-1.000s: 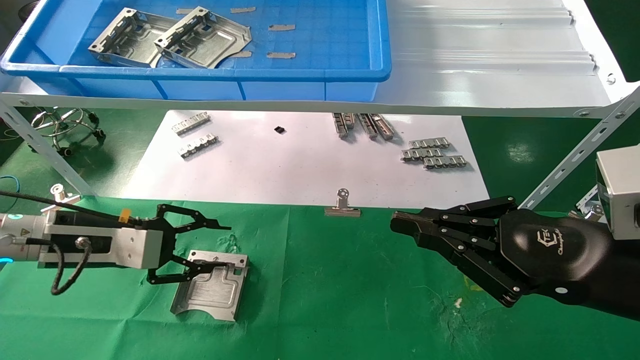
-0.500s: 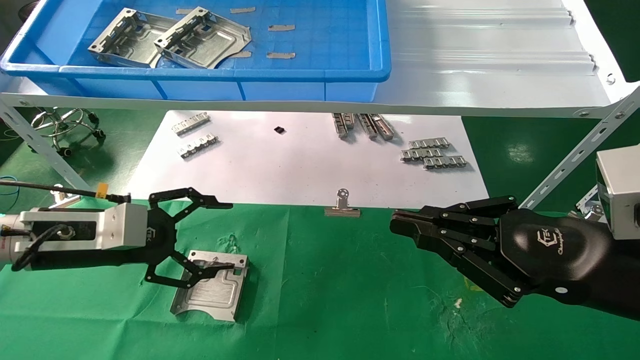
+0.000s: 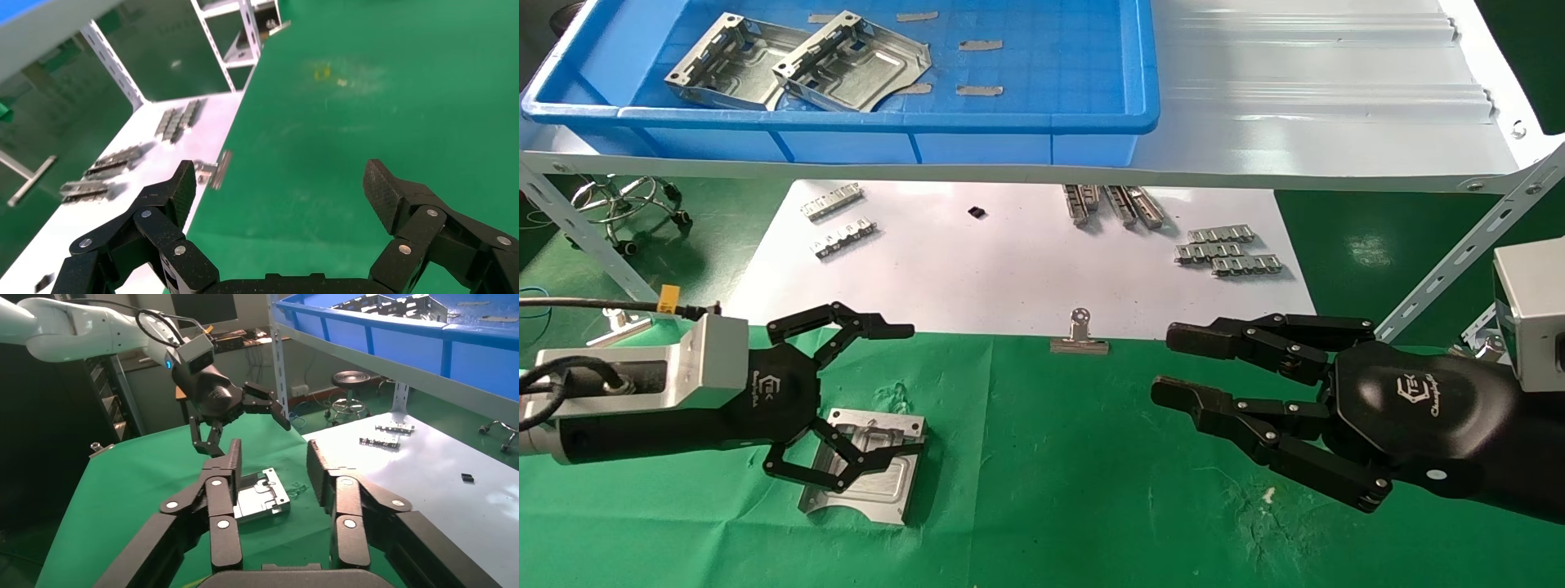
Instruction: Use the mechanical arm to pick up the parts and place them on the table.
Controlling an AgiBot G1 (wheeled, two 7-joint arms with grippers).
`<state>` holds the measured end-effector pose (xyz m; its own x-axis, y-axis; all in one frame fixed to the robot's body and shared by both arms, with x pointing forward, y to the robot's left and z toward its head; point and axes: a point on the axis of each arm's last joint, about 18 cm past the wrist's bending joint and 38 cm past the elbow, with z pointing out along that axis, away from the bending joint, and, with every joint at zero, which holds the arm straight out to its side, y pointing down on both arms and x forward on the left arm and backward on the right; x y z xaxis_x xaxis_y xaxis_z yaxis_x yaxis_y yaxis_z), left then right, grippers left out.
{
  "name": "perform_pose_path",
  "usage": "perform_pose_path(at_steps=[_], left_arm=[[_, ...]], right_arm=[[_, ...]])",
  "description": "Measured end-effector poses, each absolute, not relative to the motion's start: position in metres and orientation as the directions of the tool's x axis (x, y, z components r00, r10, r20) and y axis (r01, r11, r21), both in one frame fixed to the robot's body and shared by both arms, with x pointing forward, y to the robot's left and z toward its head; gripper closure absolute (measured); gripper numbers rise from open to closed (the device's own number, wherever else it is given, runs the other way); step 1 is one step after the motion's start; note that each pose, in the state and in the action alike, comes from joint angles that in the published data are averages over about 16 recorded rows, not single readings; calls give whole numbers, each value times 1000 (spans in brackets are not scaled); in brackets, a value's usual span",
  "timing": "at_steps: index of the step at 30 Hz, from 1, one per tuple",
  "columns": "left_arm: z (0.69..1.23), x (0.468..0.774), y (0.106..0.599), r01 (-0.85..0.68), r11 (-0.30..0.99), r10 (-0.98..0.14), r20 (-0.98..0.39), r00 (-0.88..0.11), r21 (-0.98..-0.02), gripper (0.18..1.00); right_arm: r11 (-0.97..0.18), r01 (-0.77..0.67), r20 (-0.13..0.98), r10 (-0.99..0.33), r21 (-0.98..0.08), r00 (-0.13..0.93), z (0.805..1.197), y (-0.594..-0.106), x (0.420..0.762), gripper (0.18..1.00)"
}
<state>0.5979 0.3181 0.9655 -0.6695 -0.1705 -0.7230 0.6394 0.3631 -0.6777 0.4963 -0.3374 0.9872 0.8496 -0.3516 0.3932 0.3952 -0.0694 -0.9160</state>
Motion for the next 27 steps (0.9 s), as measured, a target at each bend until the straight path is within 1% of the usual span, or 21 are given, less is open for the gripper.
perform_pose_path(at_steps=[4, 14, 20, 27], left_arm=[[968, 588, 315, 625, 324, -186, -696, -694, -710, 191], [975, 560, 310, 585, 234, -209, -628, -750, -777, 183], [980, 540, 308, 557, 189, -211, -587, -781, -809, 183], [985, 516, 305, 522, 148, -203, -542, -815, -840, 183]], right_arm=[[-69, 395, 393, -352, -916, 850, 987, -337, 496, 738], [-69, 395, 393, -352, -916, 850, 987, -337, 496, 489], [-69, 395, 393, -352, -916, 850, 987, -337, 496, 357], [-69, 395, 393, -352, -916, 850, 987, -337, 496, 256]])
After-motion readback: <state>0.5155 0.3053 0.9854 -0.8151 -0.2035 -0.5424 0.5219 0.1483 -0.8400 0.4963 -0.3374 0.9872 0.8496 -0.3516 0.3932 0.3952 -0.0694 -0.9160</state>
